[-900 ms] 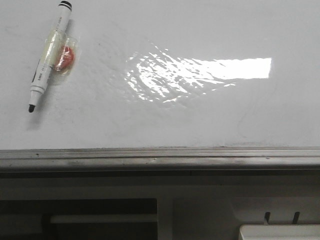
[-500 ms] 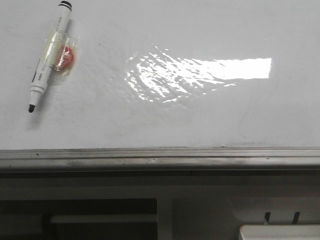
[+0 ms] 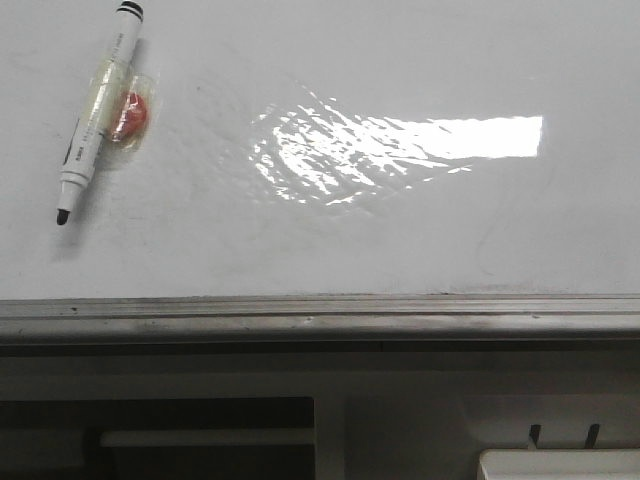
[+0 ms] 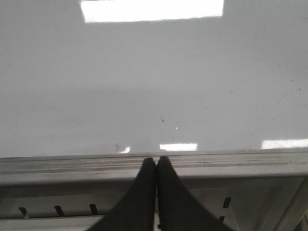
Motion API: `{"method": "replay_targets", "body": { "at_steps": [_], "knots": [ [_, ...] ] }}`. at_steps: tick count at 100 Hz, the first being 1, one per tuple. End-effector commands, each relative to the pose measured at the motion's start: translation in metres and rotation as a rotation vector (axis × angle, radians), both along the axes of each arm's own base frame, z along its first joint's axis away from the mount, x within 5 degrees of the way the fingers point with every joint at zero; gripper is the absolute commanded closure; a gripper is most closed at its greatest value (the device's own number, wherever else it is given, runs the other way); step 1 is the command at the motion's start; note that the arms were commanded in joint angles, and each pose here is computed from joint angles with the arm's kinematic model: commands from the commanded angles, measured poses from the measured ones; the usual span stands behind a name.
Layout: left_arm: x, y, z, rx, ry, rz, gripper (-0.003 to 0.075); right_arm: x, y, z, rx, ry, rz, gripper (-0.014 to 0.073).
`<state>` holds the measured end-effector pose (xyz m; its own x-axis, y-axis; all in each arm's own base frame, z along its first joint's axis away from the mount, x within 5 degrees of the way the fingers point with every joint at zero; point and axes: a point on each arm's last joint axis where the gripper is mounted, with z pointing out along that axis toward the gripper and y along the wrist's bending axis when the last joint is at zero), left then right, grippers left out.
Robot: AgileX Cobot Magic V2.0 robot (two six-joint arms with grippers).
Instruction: Write number 9 on whiteboard
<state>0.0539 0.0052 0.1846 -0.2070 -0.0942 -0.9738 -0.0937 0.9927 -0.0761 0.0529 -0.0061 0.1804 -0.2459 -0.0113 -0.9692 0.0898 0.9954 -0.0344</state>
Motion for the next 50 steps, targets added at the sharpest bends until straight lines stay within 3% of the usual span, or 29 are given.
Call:
{"method": "replay_targets", "body": {
  "at_steps": [1, 50],
  "knots": [
    [0.001, -0.001, -0.004, 0.001, -0.078, -0.009, 0.074, 0.0, 0.0, -0.007, -0.008, -0.006, -0.005, 0.0665],
    [0.002, -0.003, -0.001, -0.138, -0.127, -0.015, 0.074, 0.003, 0.001, 0.009, 0.011, -0.182, 0.007, 0.0665]
  ]
}}
